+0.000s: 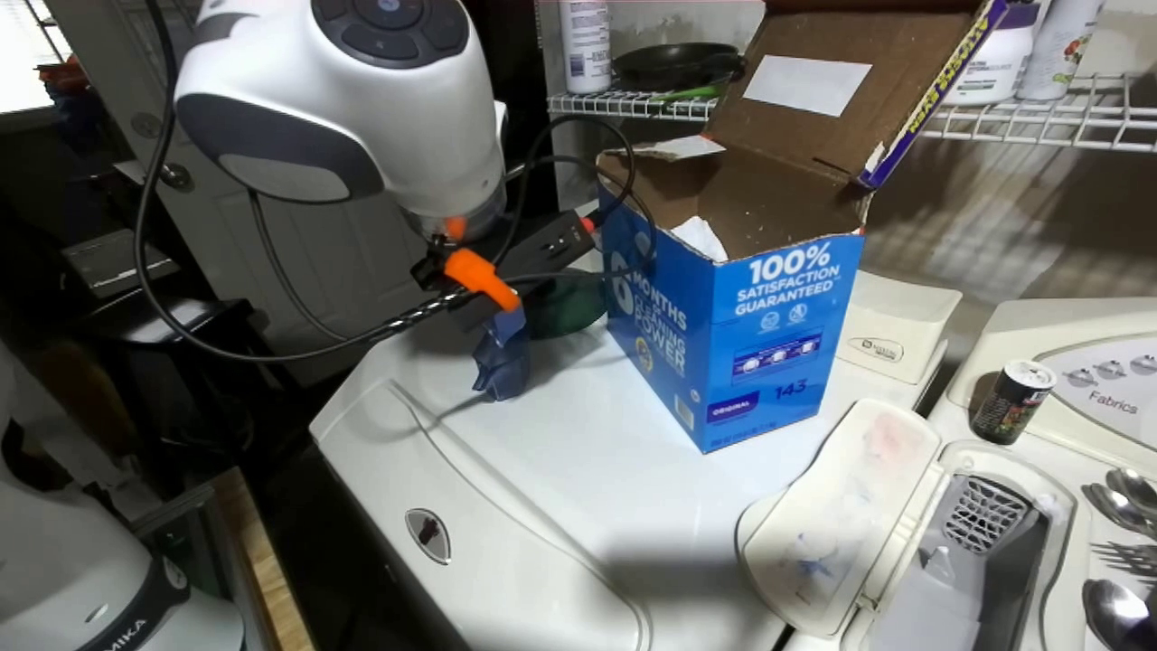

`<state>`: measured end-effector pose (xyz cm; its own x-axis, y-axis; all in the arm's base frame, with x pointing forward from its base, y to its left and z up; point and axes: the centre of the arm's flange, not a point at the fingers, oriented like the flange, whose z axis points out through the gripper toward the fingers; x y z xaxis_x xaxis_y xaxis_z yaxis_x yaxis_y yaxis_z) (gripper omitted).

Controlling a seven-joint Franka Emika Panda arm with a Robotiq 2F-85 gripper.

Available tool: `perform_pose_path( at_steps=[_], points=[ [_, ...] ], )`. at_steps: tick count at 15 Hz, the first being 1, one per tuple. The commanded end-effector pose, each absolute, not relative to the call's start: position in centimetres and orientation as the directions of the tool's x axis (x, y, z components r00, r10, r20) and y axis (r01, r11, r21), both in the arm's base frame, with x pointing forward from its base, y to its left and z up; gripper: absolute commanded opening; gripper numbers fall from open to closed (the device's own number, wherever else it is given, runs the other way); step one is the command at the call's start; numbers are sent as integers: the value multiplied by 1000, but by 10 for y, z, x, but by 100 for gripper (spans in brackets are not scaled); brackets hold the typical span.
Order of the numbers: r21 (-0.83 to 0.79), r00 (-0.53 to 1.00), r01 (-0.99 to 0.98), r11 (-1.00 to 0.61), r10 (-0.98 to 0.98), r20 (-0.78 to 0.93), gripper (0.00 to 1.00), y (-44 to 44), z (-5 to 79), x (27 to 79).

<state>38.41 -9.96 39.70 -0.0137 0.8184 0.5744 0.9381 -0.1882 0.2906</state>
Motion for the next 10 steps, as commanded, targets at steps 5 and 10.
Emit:
perform_pose_path(
  at_steps=[5,10],
  points=[
    [349,-65,925,-153,838,542,2,-95,400,374],
    [358,-69,921,-152,843,534,2,-96,399,375]
  ],
)
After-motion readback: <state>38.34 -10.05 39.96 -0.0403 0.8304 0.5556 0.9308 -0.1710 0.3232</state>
